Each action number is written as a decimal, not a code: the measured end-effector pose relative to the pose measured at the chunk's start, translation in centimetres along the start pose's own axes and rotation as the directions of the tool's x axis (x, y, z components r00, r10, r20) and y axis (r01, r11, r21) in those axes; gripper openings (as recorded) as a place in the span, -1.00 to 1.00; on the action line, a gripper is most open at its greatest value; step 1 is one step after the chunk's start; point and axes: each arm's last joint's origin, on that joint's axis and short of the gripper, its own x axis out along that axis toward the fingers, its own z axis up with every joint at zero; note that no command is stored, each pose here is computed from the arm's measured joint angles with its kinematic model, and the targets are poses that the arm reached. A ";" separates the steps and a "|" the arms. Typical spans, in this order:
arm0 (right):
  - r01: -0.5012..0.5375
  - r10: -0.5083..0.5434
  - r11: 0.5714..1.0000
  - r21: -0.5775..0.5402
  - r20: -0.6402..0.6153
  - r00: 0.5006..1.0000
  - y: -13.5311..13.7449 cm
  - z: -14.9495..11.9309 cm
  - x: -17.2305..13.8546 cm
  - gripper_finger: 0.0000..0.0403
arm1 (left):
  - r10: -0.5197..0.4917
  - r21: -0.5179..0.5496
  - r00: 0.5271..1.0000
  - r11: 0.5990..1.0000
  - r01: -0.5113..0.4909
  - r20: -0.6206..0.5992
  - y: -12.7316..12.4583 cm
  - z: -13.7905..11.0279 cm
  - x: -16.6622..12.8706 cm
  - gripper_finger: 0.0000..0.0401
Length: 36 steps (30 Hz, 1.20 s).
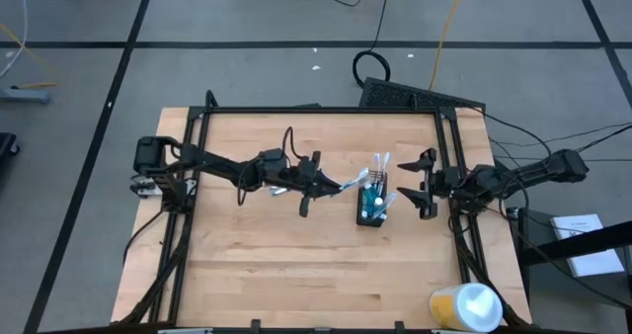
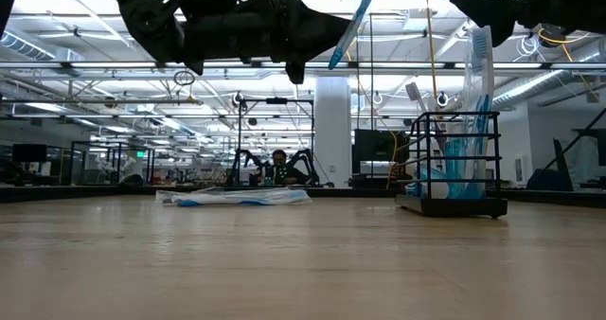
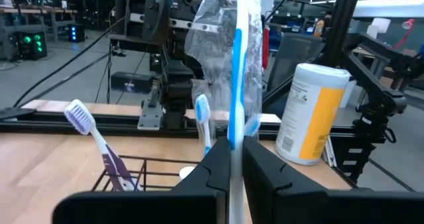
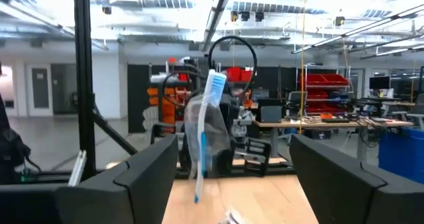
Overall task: Pick & Place toothbrushing station
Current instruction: Put the blue toothbrush into the bottom section of the mesh organizer
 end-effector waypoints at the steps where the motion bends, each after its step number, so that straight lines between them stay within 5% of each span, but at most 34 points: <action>1: 0.000 0.000 1.000 0.006 -0.005 1.000 0.1 0.0 0.3 0.40 | 0.000 0.004 1.000 1.000 0.000 0.002 0.0 0.0 0.0 -0.90; 19: -0.003 0.005 1.000 0.012 -0.199 0.980 2.6 0.1 8.7 0.38 | 0.036 0.058 0.999 0.998 -0.037 0.011 0.4 0.1 -0.1 -0.93; 36: 0.076 -0.062 0.996 0.056 -0.217 0.974 0.9 -2.4 12.2 0.03 | 0.089 0.100 0.994 0.990 -0.096 0.070 0.8 0.7 -0.2 -0.92</action>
